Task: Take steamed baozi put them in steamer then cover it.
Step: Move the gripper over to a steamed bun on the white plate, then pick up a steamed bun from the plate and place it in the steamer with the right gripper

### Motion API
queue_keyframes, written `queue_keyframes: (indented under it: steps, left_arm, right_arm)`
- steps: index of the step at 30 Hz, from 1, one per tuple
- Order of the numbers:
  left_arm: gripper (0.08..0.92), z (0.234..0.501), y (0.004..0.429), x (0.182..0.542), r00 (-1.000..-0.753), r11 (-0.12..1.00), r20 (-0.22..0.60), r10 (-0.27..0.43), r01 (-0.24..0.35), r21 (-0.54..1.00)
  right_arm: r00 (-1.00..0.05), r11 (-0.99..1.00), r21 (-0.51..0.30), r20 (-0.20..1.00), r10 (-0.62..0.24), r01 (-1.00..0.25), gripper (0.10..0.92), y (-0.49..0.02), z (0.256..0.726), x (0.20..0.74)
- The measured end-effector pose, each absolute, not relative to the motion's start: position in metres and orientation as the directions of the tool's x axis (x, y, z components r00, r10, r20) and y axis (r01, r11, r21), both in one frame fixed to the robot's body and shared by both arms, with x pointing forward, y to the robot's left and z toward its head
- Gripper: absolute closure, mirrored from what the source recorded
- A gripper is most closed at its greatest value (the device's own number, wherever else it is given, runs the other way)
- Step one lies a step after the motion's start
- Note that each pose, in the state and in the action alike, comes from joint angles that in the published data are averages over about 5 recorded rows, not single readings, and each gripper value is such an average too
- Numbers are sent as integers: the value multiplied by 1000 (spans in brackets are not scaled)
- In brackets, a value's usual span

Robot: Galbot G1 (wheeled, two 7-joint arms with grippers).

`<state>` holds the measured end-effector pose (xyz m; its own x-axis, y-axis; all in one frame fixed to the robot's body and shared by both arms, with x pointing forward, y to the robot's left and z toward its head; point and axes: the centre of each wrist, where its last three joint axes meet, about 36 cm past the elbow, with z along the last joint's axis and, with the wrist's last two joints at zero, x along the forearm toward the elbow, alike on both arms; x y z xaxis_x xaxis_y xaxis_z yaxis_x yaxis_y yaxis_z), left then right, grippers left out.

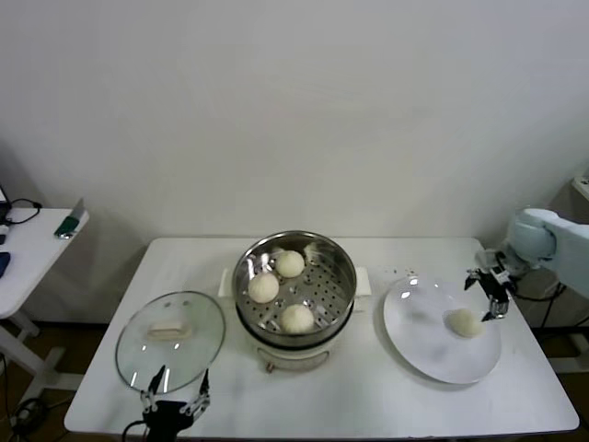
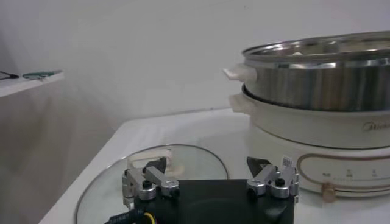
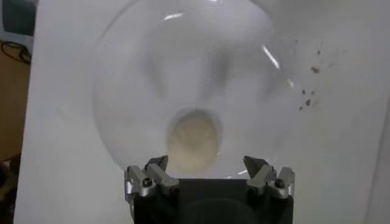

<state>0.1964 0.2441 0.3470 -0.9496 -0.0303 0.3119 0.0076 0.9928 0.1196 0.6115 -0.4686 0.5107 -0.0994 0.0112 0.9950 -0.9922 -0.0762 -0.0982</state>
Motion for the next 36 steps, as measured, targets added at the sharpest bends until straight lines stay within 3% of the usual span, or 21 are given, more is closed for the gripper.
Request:
queue_keyframes:
  steps: [15, 20, 26, 36]
  left_arm:
    - [177, 346, 245, 197, -948, 993, 316, -34, 4, 120]
    - [177, 346, 244, 197, -948, 993, 317, -31, 7, 118]
    - [177, 346, 243, 197, -947, 993, 319, -29, 10, 119]
    - [177, 345, 243, 197, -947, 992, 321, -23, 18, 124]
  right_arm:
    - [-98, 8, -98, 995, -3, -995, 200, -471, 466, 606]
    - [-100, 23, -100, 995, -7, -995, 249, -471, 463, 605]
    - [-110, 35, -110, 994, -18, -993, 319, -470, 462, 607]
    - [-137, 25, -136, 989, -48, -990, 327, -455, 494, 615]
